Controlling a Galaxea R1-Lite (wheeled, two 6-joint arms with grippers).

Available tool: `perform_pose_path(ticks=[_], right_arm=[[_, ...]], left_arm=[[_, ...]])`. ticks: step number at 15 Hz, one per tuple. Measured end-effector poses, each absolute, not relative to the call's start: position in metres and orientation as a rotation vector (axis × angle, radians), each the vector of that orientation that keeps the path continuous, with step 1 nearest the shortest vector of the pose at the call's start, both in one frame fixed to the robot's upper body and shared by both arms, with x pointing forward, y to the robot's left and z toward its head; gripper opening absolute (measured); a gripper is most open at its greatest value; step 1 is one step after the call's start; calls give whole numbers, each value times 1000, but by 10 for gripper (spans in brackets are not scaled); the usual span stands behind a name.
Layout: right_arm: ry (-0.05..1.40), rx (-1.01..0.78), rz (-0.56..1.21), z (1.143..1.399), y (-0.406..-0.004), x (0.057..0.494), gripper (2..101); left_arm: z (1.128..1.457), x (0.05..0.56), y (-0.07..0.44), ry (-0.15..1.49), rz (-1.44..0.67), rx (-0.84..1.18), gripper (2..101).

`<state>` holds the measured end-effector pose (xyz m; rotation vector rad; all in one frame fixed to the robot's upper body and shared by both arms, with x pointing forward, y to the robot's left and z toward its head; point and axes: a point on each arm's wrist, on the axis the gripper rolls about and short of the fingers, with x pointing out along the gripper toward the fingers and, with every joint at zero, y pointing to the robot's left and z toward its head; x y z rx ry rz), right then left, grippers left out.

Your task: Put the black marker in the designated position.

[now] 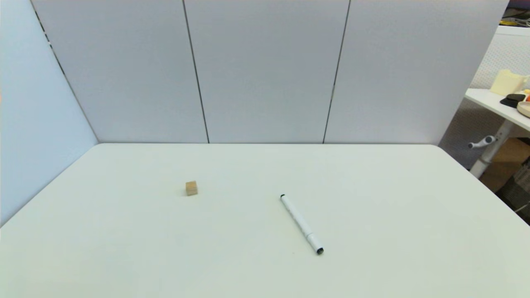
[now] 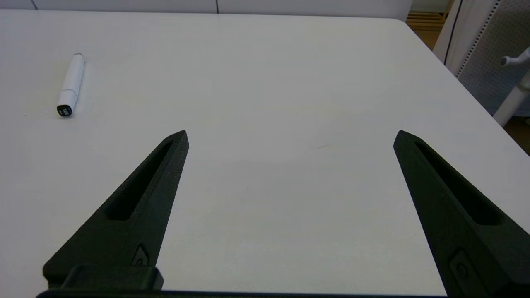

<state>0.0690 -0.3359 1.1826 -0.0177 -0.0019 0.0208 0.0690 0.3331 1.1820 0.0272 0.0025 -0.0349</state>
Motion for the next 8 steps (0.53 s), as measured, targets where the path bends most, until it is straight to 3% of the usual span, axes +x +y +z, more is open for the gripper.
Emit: perform_pose_path(ticks=[8], right_arm=[[-1,-18,21,1182,-336,69,980]], left_arm=[[1182,69,333,3,-35,27,979]])
